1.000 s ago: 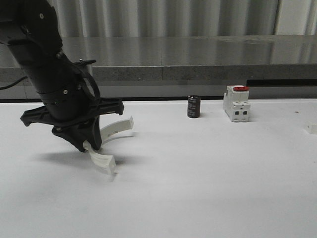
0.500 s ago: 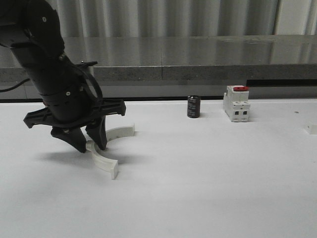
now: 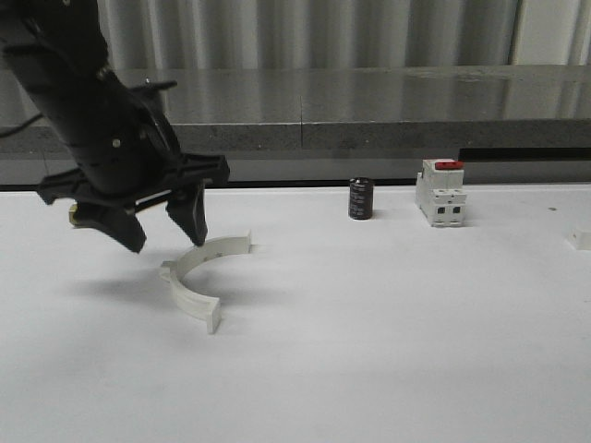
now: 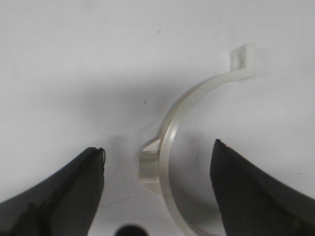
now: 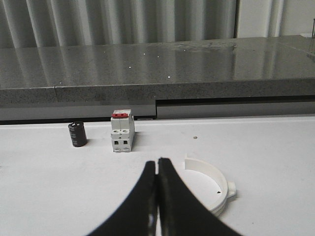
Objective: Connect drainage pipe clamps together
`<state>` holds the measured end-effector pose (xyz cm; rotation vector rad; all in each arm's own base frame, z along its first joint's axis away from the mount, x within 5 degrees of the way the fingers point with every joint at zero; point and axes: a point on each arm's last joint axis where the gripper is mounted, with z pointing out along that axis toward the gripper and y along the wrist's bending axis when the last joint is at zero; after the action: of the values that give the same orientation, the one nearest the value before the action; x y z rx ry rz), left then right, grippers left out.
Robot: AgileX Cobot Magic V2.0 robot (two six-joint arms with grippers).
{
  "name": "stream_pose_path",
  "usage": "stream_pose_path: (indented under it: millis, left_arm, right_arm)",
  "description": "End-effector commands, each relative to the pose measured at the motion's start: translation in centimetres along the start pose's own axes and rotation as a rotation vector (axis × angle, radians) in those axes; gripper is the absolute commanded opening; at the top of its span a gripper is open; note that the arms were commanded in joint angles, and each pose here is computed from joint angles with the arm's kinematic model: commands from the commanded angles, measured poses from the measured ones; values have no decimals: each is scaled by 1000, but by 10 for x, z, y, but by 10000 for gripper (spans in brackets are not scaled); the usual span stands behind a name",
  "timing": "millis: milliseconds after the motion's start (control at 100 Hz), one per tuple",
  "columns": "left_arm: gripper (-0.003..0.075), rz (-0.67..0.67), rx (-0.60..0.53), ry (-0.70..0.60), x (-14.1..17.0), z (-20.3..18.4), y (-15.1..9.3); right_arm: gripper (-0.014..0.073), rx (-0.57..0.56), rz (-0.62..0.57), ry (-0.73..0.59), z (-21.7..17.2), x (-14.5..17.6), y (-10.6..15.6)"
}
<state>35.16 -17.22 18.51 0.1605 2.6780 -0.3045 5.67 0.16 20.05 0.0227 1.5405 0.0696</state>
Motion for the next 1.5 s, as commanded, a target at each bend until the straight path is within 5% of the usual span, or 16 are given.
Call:
stream_pose_path:
  millis: [0, 190, 410, 930, 1140, 1380, 1490]
  left_arm:
    - [462, 17, 47, -198, -20, -54, -6]
    - [462, 4, -4, -354, -14, -119, 31]
    - [462, 0, -126, -498, 28, -185, 76]
    - [444, -6, -127, -762, 176, -251, 91]
    - [279, -7, -124, -796, 209, -246, 95]
    - [-18, -8, -122, -810, 216, -245, 96]
    - [-20, -8, -122, -810, 216, -245, 96]
  right_arm:
    - [-66, -3, -7, -118, -3, -15, 1]
    - [-66, -3, -7, -118, -3, -15, 1]
    - [-66, -3, -7, -118, -3, -15, 1]
    - [-66, -3, -7, -118, -3, -15, 1]
    - [-66, -3, -7, -118, -3, -15, 1]
    - [-66, -7, -7, -164, -3, -19, 1]
    - [-66, -8, -7, -172, -4, -21, 1]
